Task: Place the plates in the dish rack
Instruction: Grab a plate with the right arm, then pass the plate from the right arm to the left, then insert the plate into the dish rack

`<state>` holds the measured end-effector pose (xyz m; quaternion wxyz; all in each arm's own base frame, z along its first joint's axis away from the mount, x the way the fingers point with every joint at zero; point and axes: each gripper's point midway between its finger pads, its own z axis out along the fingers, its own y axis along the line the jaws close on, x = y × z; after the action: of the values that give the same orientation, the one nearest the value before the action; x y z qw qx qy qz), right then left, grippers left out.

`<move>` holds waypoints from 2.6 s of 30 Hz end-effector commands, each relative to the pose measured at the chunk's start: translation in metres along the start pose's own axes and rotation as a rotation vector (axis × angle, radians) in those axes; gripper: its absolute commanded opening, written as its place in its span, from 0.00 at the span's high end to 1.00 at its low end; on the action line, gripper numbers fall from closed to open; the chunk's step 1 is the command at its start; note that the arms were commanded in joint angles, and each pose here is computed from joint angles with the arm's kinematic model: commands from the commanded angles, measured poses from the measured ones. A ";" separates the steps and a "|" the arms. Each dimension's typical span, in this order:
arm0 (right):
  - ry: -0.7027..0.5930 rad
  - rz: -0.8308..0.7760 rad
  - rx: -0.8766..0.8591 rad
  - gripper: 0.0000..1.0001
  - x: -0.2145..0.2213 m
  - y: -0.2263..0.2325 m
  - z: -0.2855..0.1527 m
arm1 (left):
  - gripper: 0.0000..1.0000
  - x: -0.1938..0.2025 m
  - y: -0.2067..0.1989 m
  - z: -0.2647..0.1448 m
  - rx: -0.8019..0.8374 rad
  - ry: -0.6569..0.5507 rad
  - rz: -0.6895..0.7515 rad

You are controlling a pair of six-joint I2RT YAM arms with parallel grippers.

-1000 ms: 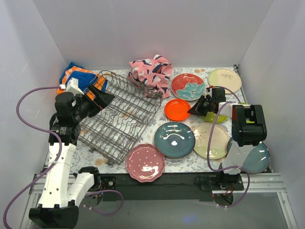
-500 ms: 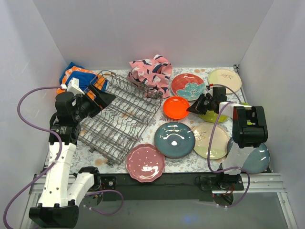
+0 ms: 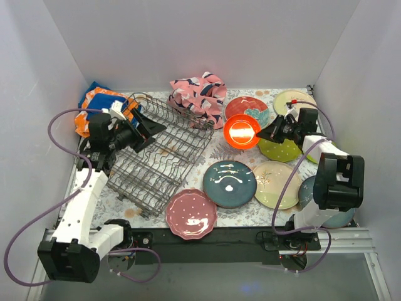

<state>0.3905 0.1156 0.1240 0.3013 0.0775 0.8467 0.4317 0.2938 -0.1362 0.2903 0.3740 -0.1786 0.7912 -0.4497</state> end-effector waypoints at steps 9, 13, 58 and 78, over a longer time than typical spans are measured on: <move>0.045 -0.175 -0.189 0.99 0.020 0.064 -0.047 | 0.13 0.089 -0.040 0.090 0.017 0.286 0.079; 0.068 -0.187 -0.229 0.99 0.031 0.072 -0.053 | 0.14 0.109 -0.052 0.109 0.026 0.344 0.118; 0.117 -0.401 -0.442 0.13 0.055 0.144 -0.071 | 1.00 0.065 -0.061 0.062 -0.101 0.032 0.449; 0.111 -0.574 -0.362 0.11 0.061 0.123 -0.071 | 1.00 -0.094 0.071 -0.019 -0.633 -0.277 1.007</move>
<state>0.2797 0.1689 0.2128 0.3510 -0.2141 0.7657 0.4947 0.3286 -0.0704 0.2792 0.5467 -0.0005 0.8367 -0.0342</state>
